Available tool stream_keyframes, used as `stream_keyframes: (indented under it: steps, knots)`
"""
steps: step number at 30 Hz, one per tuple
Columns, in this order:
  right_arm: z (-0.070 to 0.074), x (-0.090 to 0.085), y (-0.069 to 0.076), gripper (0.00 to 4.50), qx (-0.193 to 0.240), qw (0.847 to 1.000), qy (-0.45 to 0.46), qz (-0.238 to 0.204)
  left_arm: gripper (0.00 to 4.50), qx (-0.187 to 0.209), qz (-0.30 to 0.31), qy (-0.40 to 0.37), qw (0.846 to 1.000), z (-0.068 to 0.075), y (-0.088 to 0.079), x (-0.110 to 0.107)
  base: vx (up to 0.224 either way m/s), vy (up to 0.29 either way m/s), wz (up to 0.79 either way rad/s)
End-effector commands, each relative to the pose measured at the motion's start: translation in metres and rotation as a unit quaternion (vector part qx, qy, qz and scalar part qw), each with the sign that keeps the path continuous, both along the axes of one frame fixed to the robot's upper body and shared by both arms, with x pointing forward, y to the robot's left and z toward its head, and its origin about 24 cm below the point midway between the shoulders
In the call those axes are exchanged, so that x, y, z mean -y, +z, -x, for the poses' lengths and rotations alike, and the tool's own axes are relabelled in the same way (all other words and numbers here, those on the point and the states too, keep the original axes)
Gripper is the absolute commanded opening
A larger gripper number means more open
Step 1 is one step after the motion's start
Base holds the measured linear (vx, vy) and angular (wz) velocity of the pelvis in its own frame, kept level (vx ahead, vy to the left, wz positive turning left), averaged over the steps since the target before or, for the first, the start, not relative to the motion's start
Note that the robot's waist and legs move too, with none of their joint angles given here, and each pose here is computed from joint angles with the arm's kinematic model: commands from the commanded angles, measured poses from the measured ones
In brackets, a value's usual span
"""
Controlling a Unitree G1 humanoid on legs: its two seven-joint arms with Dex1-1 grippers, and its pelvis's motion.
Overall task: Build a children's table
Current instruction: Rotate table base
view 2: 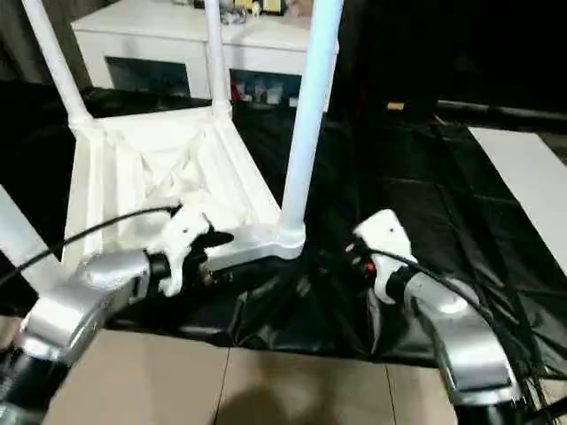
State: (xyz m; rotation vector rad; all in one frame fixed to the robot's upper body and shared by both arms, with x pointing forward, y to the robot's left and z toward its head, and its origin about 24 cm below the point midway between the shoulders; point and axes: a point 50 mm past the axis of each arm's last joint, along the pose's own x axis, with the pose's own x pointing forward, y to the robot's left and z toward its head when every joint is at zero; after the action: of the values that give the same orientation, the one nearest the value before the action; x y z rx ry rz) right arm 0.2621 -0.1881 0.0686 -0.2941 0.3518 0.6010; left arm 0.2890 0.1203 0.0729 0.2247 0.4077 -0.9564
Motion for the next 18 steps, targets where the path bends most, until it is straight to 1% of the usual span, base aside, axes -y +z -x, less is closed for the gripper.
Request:
stream_keyframes:
  steps: [1, 2, 3, 5, 7, 8, 10, 14, 16, 17, 18]
  knots:
    - [-0.005, -0.001, 0.005, 3.83, 0.007, 1.000, 0.019, 0.007, 4.04, -0.002, -0.029, 0.018, 0.999, -0.011, -0.001, -0.003, 0.000, 0.000, 0.00]
    - [-0.006, -0.001, 0.006, 3.83, 0.010, 1.000, 0.023, 0.007, 4.04, 0.003, -0.032, 0.033, 0.999, -0.017, 0.000, -0.004, 0.000, 0.000, 0.00]
    - [-0.006, -0.001, 0.006, 3.83, 0.010, 1.000, 0.023, 0.007, 3.94, 0.003, -0.032, 0.033, 0.999, -0.017, 0.000, -0.004, 0.000, 0.000, 0.00]
    - [-0.008, -0.001, 0.007, 3.83, 0.010, 1.000, 0.027, 0.008, 3.84, 0.005, -0.038, 0.046, 0.998, -0.025, 0.000, -0.005, 0.000, 0.000, 0.00]
    - [-0.009, -0.001, 0.007, 3.83, 0.009, 0.999, 0.033, 0.009, 3.51, -0.001, -0.048, 0.046, 0.998, -0.029, -0.002, -0.006, 0.026, -0.001, 0.01]
    - [-0.009, -0.002, 0.007, 3.83, 0.007, 0.999, 0.038, 0.011, 3.51, -0.008, -0.052, 0.042, 0.998, -0.031, -0.004, -0.006, 0.053, -0.001, 0.01]
    - [-0.009, -0.003, 0.006, 3.83, 0.006, 0.999, 0.044, 0.012, 3.42, -0.016, -0.055, 0.035, 0.998, -0.033, -0.006, -0.005, 0.000, 0.000, 0.00]
    - [-0.011, -0.003, 0.006, 3.83, 0.008, 0.999, 0.047, 0.014, 3.04, -0.030, -0.055, 0.019, 0.998, -0.036, -0.009, -0.003, 0.000, 0.000, 0.00]
    - [-0.012, -0.002, 0.007, 3.83, 0.011, 0.999, 0.045, 0.016, 2.74, -0.037, -0.052, 0.006, 0.998, -0.037, -0.009, -0.003, 0.000, 0.000, 0.00]
    - [-0.013, -0.002, 0.007, 3.83, 0.011, 0.999, 0.045, 0.016, 2.74, -0.038, -0.049, 0.003, 0.998, -0.037, -0.008, -0.003, 0.000, 0.000, 0.00]
    - [-0.013, -0.001, 0.007, 3.83, 0.011, 0.999, 0.045, 0.016, 2.58, -0.038, -0.045, 0.000, 0.998, -0.037, -0.007, -0.003, 0.000, 0.000, 0.00]
